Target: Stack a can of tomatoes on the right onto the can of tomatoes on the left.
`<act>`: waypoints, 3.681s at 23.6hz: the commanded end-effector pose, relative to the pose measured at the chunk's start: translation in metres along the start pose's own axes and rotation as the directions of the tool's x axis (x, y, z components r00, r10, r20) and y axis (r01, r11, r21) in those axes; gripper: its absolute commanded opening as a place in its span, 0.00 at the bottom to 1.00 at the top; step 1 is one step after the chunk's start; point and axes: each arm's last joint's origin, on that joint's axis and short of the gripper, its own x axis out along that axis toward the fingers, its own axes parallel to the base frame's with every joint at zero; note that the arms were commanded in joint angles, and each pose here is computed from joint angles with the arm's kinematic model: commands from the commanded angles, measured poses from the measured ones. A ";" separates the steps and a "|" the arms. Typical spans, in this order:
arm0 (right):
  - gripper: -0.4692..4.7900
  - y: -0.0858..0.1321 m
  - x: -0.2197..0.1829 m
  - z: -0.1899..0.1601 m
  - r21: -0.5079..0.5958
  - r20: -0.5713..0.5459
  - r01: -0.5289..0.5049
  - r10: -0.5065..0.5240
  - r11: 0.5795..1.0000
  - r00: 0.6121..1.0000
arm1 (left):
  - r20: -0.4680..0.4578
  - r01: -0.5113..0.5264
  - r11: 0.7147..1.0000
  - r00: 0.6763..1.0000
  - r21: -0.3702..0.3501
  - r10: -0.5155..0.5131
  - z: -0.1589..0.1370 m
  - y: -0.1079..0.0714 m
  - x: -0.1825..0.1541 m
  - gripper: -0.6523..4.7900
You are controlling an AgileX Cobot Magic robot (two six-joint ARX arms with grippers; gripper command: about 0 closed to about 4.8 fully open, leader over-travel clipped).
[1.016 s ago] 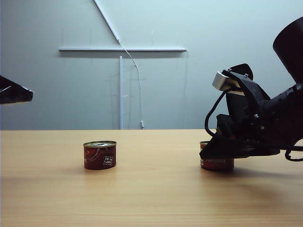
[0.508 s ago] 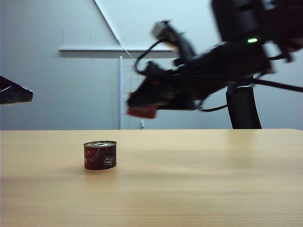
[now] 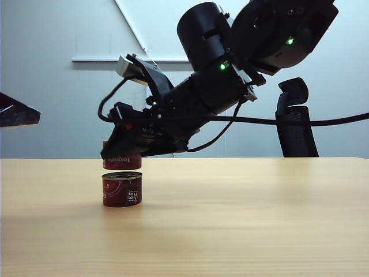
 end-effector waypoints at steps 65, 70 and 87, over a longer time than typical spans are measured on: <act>0.08 0.026 -0.253 0.021 0.251 0.161 0.608 -0.651 0.753 0.741 | 0.129 -0.638 0.764 0.753 -0.092 0.645 0.010 0.062 -0.035 0.11; 0.08 0.027 -0.253 0.021 0.251 0.161 0.607 -0.651 0.754 0.742 | 0.129 -0.638 0.764 0.754 -0.092 0.644 0.010 0.062 -0.035 0.11; 0.08 0.015 -0.280 -0.013 0.316 0.242 0.689 -0.758 0.652 0.606 | 0.129 -0.638 0.764 0.753 -0.092 0.645 0.010 0.062 -0.035 0.11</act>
